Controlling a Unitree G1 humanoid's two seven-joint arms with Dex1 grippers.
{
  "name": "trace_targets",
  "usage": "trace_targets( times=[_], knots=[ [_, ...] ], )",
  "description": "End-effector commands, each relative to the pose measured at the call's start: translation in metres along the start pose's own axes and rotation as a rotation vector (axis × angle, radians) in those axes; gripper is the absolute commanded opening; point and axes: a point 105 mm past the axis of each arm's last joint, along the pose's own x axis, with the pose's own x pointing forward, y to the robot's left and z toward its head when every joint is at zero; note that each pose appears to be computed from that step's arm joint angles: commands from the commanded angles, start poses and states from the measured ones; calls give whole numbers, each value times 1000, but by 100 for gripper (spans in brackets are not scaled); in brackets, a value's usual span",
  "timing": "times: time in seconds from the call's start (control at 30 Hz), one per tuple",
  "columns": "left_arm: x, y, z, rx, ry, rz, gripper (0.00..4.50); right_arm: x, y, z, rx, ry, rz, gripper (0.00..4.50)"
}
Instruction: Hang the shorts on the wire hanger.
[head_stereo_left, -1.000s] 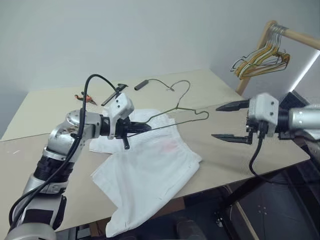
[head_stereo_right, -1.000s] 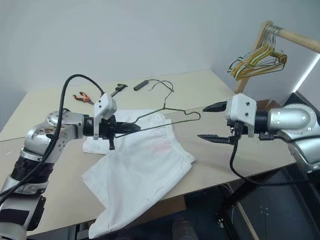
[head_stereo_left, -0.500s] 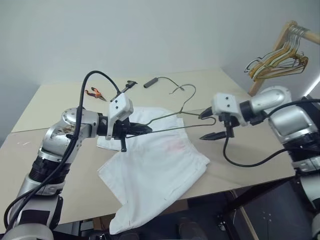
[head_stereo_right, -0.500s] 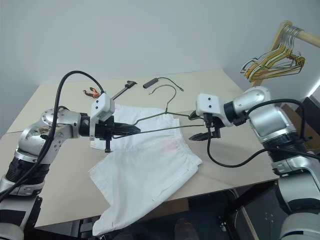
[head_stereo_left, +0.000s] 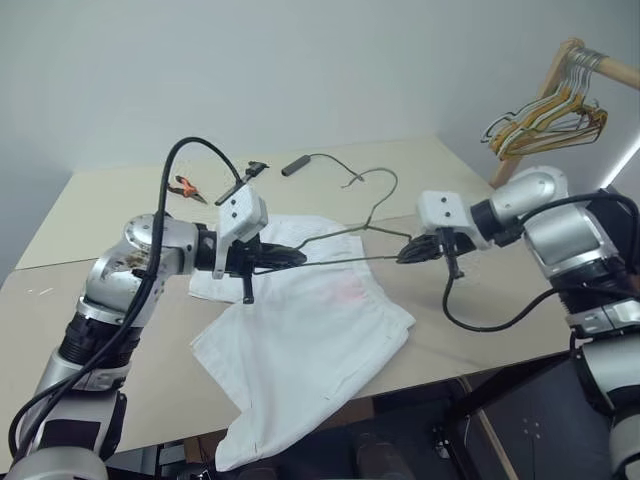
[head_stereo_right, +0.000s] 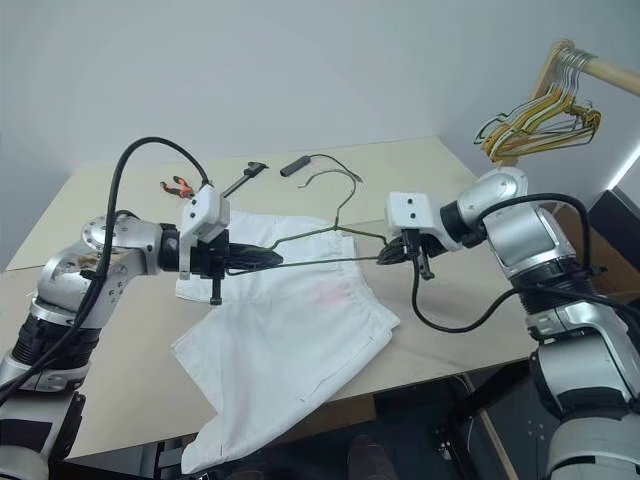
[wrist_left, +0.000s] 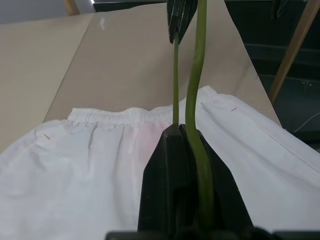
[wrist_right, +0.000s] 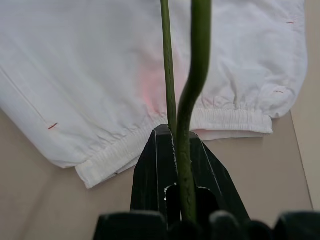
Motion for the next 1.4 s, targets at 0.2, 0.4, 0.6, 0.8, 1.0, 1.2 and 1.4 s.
trace_targets(
  times=[0.2, 0.4, 0.6, 0.8, 1.0, 1.2, 1.4],
  knots=[
    [-8, -1, 15, 66, -141, -61, 142, -17, 22, 6, -9, -61, 14, 0],
    [-23, -10, 18, 173, -147, -134, 336, -20, 46, -16, 168, -36, 6, 0],
    [-30, -7, 21, 187, -181, -76, 446, -25, 76, -39, 407, -30, -22, 0],
    [-43, -22, -6, 157, -139, -96, 446, -41, 93, -88, 782, 17, -156, 0],
    [-45, -34, -11, 123, -158, -87, 446, -36, 105, -117, 1110, 84, -185, 0],
    [-48, -42, -16, 119, -122, -86, 446, -25, 105, -114, 1180, 75, -93, 0],
    [-49, -47, -16, 119, -118, -75, 446, -23, 109, -113, 1197, 78, 2, 0]
  ],
)
